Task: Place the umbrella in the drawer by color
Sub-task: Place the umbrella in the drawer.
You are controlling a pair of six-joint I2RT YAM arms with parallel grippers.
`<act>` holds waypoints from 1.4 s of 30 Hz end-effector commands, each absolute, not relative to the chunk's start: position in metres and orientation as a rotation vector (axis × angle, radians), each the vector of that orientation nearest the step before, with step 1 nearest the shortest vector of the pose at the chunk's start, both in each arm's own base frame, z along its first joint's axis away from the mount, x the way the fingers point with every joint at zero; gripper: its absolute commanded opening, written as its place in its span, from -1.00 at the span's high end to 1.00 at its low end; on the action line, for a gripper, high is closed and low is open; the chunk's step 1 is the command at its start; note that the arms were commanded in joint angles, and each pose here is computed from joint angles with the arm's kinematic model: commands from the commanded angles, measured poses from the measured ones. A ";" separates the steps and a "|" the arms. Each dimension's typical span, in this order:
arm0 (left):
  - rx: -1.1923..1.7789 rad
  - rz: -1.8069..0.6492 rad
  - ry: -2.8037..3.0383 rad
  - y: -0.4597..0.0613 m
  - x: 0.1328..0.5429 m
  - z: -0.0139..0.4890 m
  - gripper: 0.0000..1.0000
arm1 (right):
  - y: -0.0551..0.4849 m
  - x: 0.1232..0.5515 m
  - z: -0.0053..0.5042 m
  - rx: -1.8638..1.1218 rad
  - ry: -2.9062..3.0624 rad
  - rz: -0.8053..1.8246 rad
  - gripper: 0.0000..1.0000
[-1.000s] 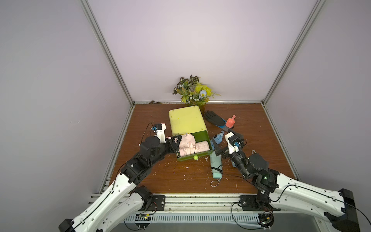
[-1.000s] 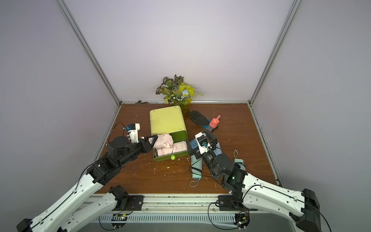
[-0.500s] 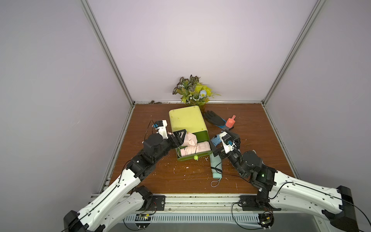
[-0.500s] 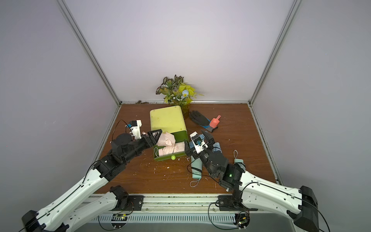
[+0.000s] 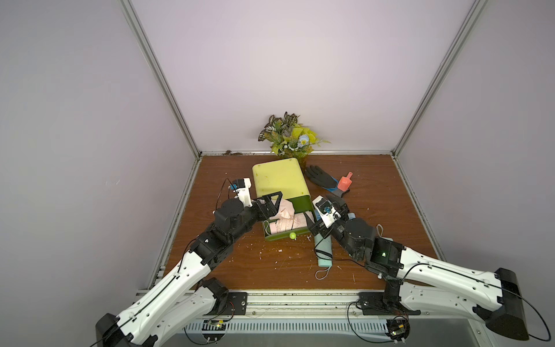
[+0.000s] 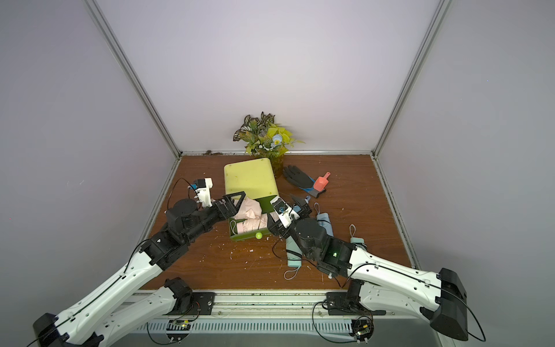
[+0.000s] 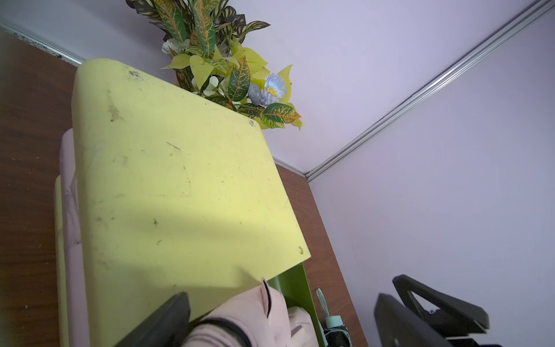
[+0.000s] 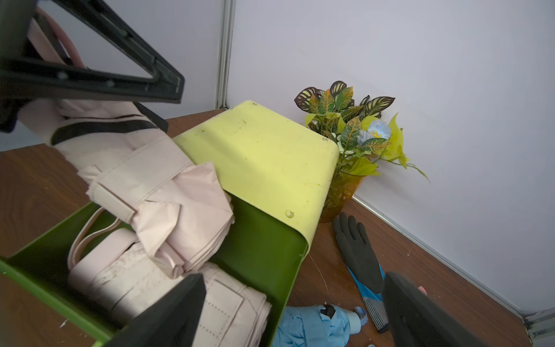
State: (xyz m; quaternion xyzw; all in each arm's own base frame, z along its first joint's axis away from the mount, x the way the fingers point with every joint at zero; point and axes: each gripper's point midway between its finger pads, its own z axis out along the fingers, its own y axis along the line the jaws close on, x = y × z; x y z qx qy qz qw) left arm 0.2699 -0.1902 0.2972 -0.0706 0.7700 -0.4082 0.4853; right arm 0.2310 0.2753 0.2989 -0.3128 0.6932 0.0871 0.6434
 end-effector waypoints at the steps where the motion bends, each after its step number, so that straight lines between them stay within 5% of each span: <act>1: -0.122 -0.960 1.826 -0.187 0.267 0.313 -0.99 | 0.292 0.225 0.310 -0.752 1.581 0.282 -0.98; 25: -0.070 -0.970 1.862 -0.194 0.264 0.304 -1.00 | 0.357 0.250 0.269 -0.923 1.700 0.187 -0.98; 42: -0.043 -1.024 1.858 -0.200 0.255 0.314 -1.00 | 0.293 0.310 0.263 -0.719 1.746 -0.096 -0.98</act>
